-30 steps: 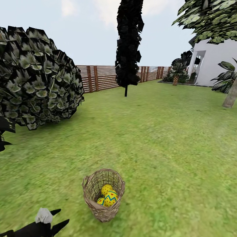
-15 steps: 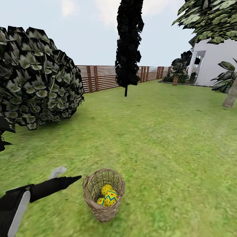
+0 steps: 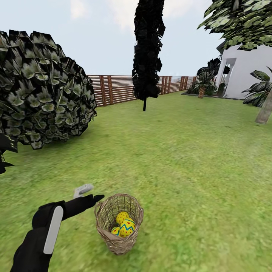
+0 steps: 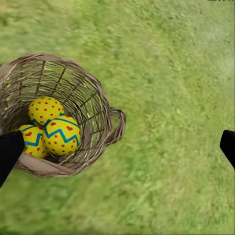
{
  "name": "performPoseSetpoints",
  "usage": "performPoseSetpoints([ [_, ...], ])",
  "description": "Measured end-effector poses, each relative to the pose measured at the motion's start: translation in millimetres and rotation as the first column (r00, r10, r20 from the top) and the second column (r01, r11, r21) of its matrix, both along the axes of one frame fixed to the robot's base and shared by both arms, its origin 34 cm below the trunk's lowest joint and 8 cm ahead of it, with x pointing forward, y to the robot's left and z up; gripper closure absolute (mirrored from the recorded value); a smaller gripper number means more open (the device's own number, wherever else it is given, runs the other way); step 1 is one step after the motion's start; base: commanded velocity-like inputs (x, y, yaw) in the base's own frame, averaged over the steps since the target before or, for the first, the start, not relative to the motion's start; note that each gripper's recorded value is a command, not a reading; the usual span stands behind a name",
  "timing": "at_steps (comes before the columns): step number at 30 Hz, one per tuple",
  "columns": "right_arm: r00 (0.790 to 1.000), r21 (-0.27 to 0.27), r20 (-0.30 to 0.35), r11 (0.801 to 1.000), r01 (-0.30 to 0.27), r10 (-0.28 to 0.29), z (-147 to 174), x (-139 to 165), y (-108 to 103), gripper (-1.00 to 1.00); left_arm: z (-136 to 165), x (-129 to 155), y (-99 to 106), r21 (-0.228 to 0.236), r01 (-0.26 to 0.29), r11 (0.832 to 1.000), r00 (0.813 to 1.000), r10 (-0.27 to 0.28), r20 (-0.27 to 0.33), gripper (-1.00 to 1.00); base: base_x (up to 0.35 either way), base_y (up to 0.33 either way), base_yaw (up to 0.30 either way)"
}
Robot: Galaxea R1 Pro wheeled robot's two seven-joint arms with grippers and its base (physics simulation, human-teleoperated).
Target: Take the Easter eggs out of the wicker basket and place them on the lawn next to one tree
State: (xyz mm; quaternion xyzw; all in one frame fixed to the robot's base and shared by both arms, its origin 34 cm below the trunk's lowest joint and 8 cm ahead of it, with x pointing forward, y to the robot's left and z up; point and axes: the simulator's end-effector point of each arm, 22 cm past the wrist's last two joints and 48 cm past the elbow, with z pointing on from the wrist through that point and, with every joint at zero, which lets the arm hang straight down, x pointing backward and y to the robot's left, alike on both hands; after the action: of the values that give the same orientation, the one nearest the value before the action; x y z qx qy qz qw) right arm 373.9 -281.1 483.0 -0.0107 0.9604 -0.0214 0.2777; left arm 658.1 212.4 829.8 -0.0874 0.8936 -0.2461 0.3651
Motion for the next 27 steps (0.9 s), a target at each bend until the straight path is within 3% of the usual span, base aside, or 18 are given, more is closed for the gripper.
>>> performPoseSetpoints([
  [5, 1.000, 0.000, 0.000, 1.000, 0.000, 0.000, 0, 0, 0, -1.00, -5, 9, 20, 0.099, -0.097, 0.990, 0.995, 0.100, -0.029, -1.00, 0.000, 0.000, 0.000],
  [9, 1.000, 0.000, 0.000, 1.000, 0.000, 0.000, 0, 0, 0, -1.00, -16, 5, 45, 0.210, -0.202, 0.957, 0.973, 0.221, -0.072, -1.00, 0.000, 0.000, 0.000],
  [11, 1.000, 0.000, 0.000, 1.000, 0.000, 0.000, 0, 0, 0, -1.00, -19, 2, 56, 0.241, -0.266, 0.933, 0.950, 0.296, -0.100, -1.00, 0.000, 0.000, 0.000],
  [13, 1.000, 0.000, 0.000, 1.000, 0.000, 0.000, 0, 0, 0, -1.00, -21, 0, 63, 0.252, -0.300, 0.920, 0.934, 0.336, -0.117, -1.00, 0.000, 0.000, 0.000],
  [15, 1.000, 0.000, 0.000, 1.000, 0.000, 0.000, 0, 0, 0, -1.00, -25, -8, 73, 0.278, -0.349, 0.895, 0.903, 0.401, -0.155, -1.00, 0.000, 0.000, 0.000],
  [17, 1.000, 0.000, 0.000, 1.000, 0.000, 0.000, 0, 0, 0, -1.00, -30, -14, 77, 0.289, -0.376, 0.880, 0.880, 0.437, -0.187, -1.00, 0.000, 0.000, 0.000],
  [19, 1.000, 0.000, 0.000, 1.000, 0.000, 0.000, 0, 0, 0, -1.00, -33, -19, 74, 0.275, -0.388, 0.880, 0.865, 0.450, -0.220, -1.00, 0.000, 0.000, 0.000],
  [21, 1.000, 0.000, 0.000, 1.000, -0.001, 0.001, 0, 0, 0, -1.00, -32, -18, 63, 0.264, -0.370, 0.891, 0.873, 0.431, -0.229, -1.00, 0.000, 0.000, 0.000],
  [22, 1.000, 0.000, 0.000, 1.000, -0.002, 0.002, 0, 0, 0, -1.00, -32, -16, 50, 0.261, -0.342, 0.903, 0.885, 0.403, -0.232, -1.00, 0.000, 0.000, 0.000],
  [27, 1.000, 0.000, 0.000, 1.000, -0.004, 0.004, 0, 0, 1, -1.00, -35, -18, 39, 0.273, -0.316, 0.908, 0.891, 0.384, -0.244, -1.00, 0.000, 0.000, 0.000],
])
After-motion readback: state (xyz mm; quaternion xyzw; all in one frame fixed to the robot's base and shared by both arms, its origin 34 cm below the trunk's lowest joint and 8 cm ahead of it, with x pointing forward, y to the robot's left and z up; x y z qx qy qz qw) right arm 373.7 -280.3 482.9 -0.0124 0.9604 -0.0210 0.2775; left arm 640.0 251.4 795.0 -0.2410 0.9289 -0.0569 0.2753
